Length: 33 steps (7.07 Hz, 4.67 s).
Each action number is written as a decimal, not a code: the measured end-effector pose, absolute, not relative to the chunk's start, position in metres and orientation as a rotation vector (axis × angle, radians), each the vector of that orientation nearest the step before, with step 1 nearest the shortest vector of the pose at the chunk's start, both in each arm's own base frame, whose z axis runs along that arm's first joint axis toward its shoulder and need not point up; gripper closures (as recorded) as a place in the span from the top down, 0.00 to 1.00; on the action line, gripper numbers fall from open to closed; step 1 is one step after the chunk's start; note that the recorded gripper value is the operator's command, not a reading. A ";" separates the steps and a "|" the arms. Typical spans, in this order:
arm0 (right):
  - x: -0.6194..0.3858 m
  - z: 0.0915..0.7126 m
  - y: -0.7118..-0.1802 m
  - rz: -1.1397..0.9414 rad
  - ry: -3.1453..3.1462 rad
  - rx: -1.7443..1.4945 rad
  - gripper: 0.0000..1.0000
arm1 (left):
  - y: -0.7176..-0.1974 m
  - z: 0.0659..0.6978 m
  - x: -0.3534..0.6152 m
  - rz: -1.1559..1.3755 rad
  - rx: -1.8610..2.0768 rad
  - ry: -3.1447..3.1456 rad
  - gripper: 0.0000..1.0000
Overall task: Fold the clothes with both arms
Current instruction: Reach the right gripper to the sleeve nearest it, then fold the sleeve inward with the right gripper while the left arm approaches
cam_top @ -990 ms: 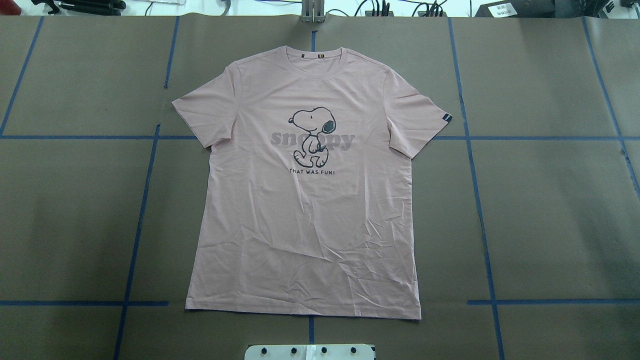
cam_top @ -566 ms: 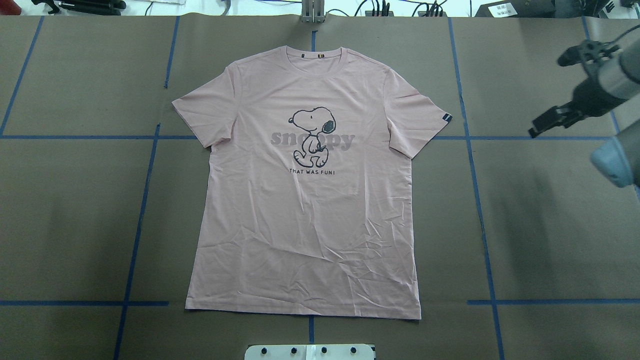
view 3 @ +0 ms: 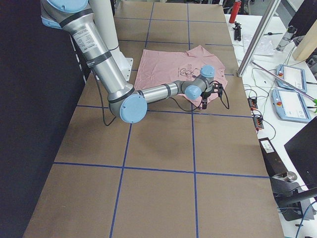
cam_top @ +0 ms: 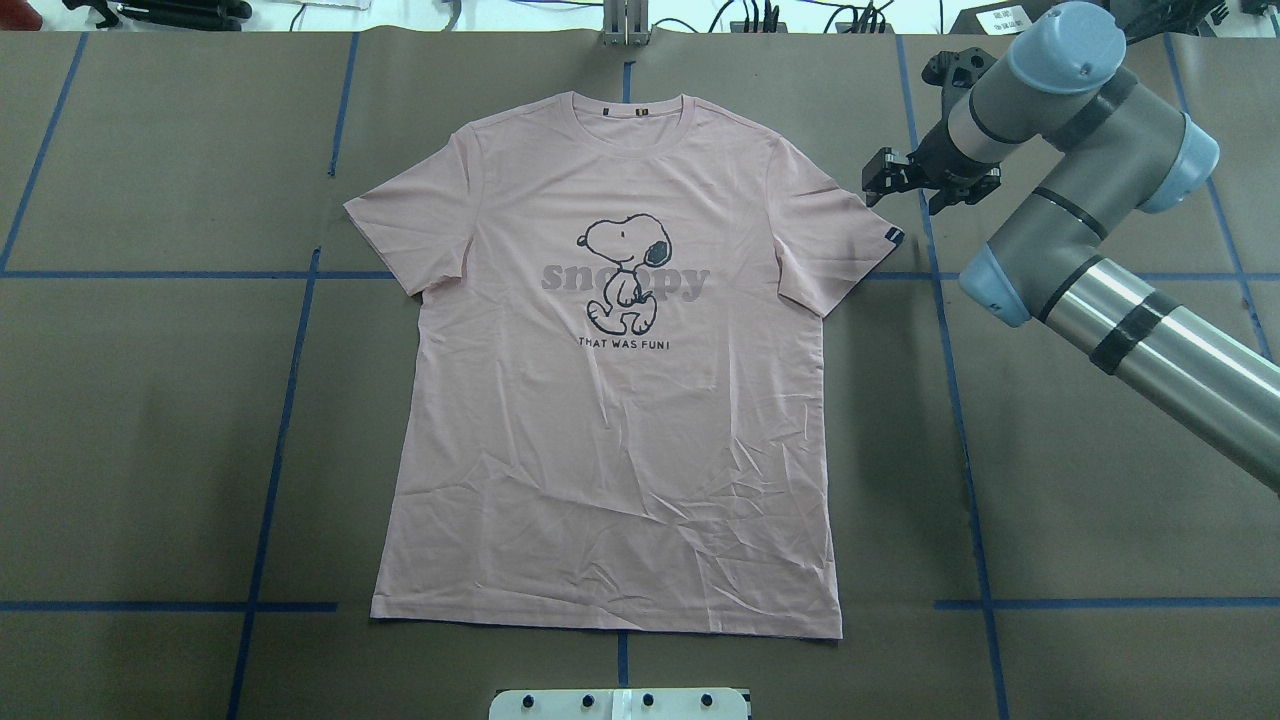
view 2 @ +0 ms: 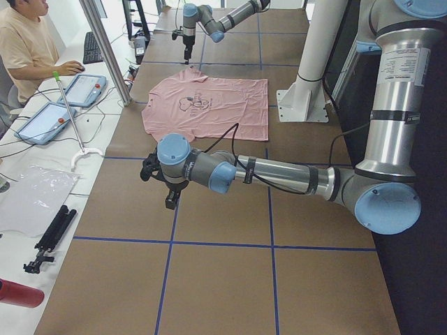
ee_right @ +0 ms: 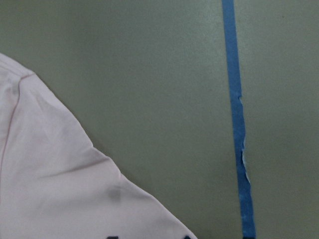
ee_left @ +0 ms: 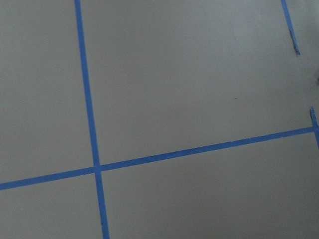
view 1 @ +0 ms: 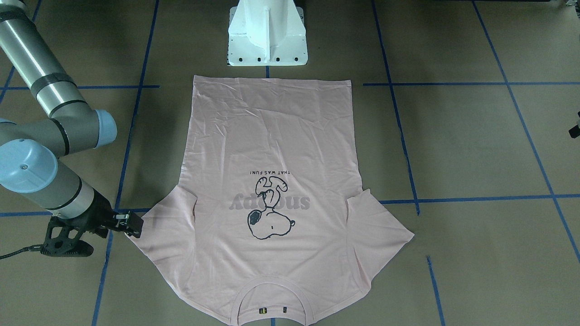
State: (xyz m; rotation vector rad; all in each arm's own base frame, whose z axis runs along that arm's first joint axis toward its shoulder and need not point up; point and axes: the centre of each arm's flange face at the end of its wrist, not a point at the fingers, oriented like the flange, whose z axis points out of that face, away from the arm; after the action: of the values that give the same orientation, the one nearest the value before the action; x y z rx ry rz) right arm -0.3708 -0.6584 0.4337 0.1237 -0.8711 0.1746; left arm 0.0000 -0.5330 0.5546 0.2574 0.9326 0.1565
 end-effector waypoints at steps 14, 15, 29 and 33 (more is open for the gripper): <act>-0.390 0.459 -0.638 0.233 -0.846 0.098 0.00 | -0.526 0.554 0.003 0.174 0.270 0.955 1.00; -0.390 0.461 -0.637 0.231 -0.845 0.096 0.00 | -0.525 0.554 0.004 0.176 0.268 0.968 1.00; -0.518 0.303 -0.637 0.198 -0.865 0.223 1.00 | -0.493 0.524 0.004 0.211 0.310 1.000 1.00; -0.494 0.281 -0.616 0.163 -0.952 0.213 1.00 | -0.545 0.494 0.115 0.166 0.257 1.017 0.99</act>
State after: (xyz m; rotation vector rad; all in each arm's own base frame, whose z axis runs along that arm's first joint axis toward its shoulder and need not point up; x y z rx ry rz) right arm -0.4942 -0.6160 0.2814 0.2129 -0.9518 0.1631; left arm 0.1145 -0.5448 0.4939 0.2571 1.0167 0.1665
